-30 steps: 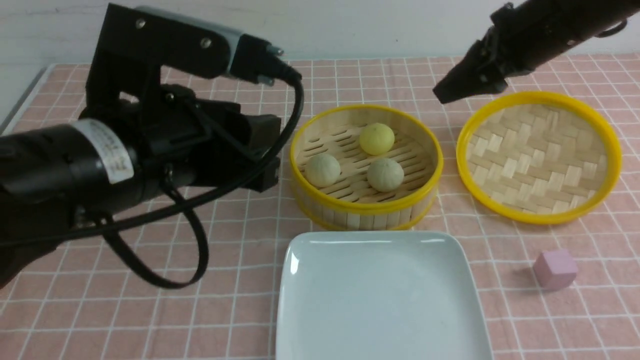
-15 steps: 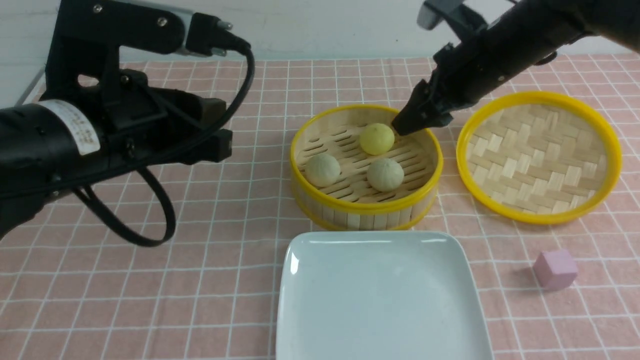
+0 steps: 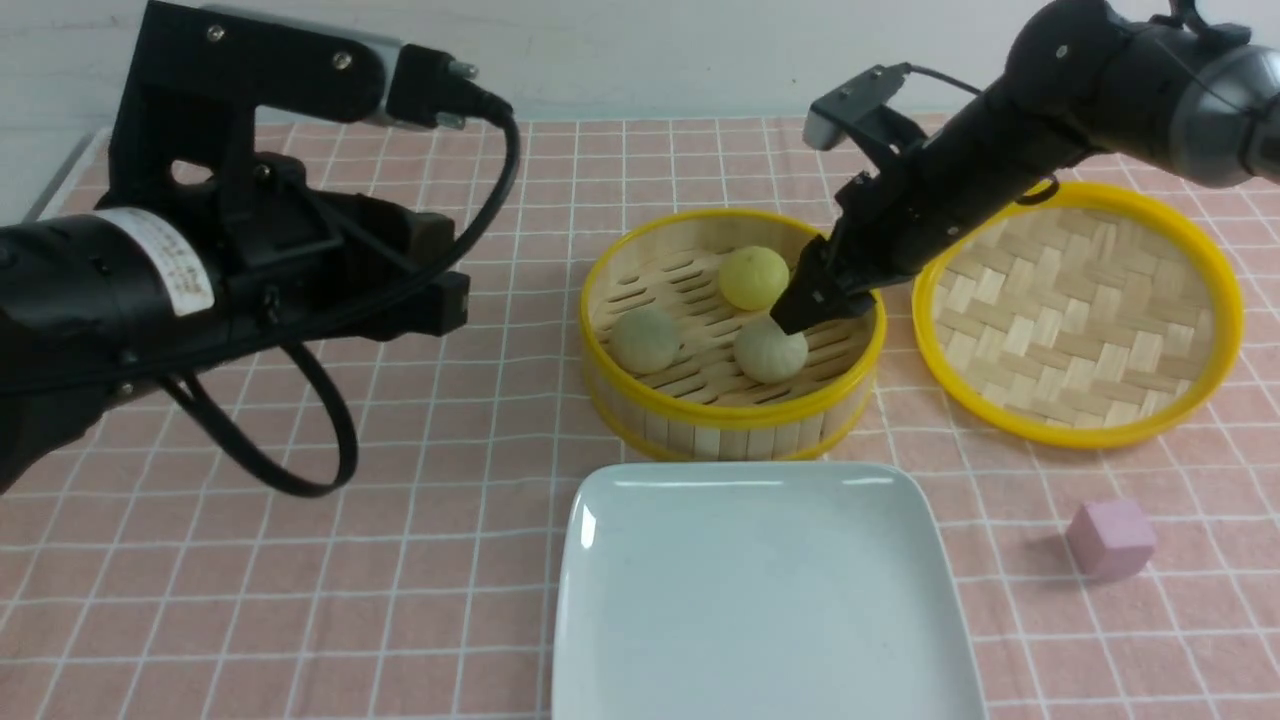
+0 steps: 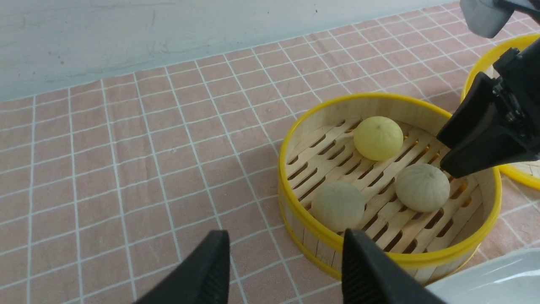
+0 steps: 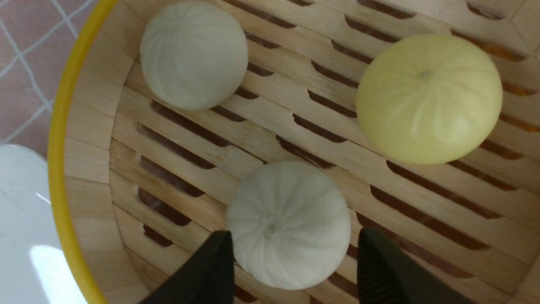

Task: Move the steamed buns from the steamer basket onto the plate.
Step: Use the right arm to grab the steamed stuffed bun that is closest to it, then use the right arm to put the steamed stuffed bun into the plate

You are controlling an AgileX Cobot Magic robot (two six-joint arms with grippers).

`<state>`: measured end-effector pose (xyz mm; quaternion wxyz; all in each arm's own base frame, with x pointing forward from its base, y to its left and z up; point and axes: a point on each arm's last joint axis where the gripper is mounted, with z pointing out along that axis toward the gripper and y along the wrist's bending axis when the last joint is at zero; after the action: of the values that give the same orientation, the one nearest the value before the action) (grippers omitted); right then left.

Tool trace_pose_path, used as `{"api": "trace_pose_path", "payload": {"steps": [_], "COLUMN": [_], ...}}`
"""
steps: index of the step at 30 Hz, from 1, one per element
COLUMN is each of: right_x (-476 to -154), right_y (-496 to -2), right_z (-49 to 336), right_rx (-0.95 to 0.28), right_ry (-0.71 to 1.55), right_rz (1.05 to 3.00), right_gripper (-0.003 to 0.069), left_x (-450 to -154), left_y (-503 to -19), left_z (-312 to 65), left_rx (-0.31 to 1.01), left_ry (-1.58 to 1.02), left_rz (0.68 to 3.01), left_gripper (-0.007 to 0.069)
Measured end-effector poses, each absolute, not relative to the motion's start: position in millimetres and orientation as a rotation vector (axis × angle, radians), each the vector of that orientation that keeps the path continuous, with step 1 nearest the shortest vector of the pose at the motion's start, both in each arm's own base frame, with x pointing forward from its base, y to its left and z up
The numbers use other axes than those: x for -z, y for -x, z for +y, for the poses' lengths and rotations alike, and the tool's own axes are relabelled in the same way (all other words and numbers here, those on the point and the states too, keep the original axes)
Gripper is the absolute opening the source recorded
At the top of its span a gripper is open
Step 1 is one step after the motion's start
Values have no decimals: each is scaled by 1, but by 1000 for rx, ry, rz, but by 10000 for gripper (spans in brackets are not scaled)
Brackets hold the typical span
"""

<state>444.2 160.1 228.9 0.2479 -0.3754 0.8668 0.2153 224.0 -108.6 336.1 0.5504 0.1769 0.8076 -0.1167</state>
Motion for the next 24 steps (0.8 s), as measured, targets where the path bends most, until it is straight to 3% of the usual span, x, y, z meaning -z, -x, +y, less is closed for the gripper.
{"api": "trace_pose_path", "payload": {"steps": [14,24], "right_x": [-210,-199], "right_y": [-439,-448], "right_z": [190,187], "right_rx": [-590,-495], "right_ry": [1095,1075], "right_rz": [2371,2366], "right_gripper": [388,229], "left_x": [-336,-335], "left_y": [-224,-224], "left_z": [-108,-108], "left_rx": [273,263], "left_ry": [-419,-425], "left_rz": [1919,1929], "left_gripper": [386,386]}}
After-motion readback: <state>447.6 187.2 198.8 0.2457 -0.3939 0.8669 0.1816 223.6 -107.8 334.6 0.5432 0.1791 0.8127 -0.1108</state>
